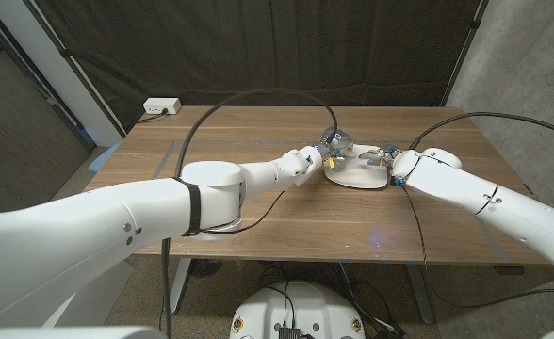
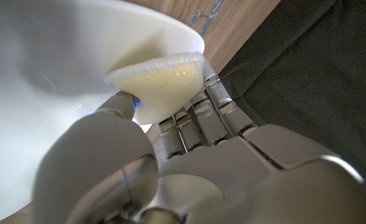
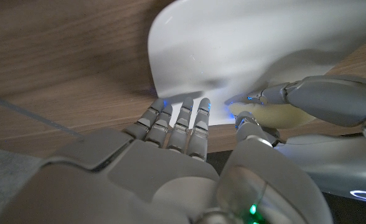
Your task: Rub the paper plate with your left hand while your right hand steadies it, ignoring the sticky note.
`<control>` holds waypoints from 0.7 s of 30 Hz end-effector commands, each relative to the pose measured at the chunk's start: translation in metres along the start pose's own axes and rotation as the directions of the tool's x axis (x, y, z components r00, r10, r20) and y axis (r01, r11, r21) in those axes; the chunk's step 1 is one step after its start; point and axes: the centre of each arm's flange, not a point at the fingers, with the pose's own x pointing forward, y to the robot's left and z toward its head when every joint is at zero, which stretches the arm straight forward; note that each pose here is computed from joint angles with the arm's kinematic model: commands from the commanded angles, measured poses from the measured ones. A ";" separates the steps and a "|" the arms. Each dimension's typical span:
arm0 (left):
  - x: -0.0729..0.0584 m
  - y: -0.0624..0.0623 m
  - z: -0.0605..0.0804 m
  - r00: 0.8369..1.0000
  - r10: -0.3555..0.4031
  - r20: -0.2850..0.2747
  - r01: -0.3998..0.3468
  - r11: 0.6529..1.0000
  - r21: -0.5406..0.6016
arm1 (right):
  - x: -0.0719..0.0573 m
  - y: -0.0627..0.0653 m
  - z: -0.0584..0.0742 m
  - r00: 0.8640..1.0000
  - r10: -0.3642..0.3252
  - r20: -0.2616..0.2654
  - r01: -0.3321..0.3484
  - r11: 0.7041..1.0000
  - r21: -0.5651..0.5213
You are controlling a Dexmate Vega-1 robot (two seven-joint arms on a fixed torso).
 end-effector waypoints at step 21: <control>-0.002 0.018 0.002 0.987 0.152 0.060 -0.153 0.988 0.009 | 0.003 -0.007 -0.005 1.000 -0.007 0.017 0.007 1.000 0.004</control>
